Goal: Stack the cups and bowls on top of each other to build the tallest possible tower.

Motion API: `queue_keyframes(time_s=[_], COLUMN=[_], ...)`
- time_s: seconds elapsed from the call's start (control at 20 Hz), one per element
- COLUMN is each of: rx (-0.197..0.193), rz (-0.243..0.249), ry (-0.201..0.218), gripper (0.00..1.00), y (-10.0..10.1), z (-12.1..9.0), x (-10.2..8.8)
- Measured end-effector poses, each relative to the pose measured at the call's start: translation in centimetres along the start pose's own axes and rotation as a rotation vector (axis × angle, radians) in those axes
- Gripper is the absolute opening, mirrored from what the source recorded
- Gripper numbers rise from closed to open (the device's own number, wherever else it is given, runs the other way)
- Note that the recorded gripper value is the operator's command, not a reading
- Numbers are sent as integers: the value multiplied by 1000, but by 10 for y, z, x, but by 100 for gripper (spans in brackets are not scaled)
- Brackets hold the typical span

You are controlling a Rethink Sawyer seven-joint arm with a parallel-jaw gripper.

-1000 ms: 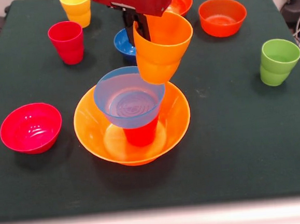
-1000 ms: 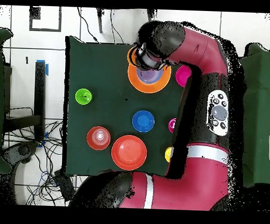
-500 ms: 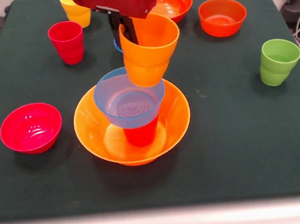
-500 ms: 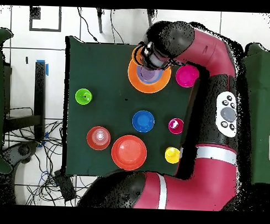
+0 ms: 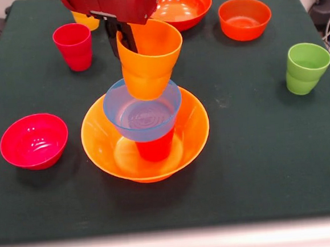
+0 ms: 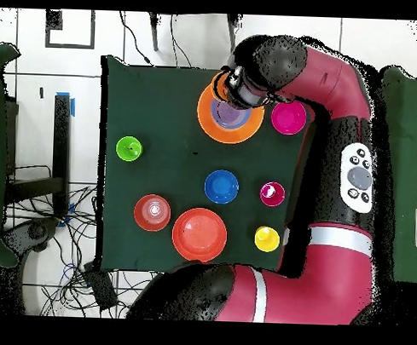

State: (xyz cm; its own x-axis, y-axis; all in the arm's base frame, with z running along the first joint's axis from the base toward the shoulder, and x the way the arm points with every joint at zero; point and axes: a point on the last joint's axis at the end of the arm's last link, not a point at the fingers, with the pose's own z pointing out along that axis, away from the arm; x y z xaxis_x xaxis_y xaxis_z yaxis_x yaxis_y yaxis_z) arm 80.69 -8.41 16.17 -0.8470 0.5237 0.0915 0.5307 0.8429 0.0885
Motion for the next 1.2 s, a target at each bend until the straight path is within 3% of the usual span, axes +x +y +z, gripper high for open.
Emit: queue_keyframes(time_s=[0.95, 1.2], rx=[-15, -28], rz=[-12, -19], ry=[21, 6], gripper=[0, 0], y=[2, 7], z=[13, 14], x=[6, 4])
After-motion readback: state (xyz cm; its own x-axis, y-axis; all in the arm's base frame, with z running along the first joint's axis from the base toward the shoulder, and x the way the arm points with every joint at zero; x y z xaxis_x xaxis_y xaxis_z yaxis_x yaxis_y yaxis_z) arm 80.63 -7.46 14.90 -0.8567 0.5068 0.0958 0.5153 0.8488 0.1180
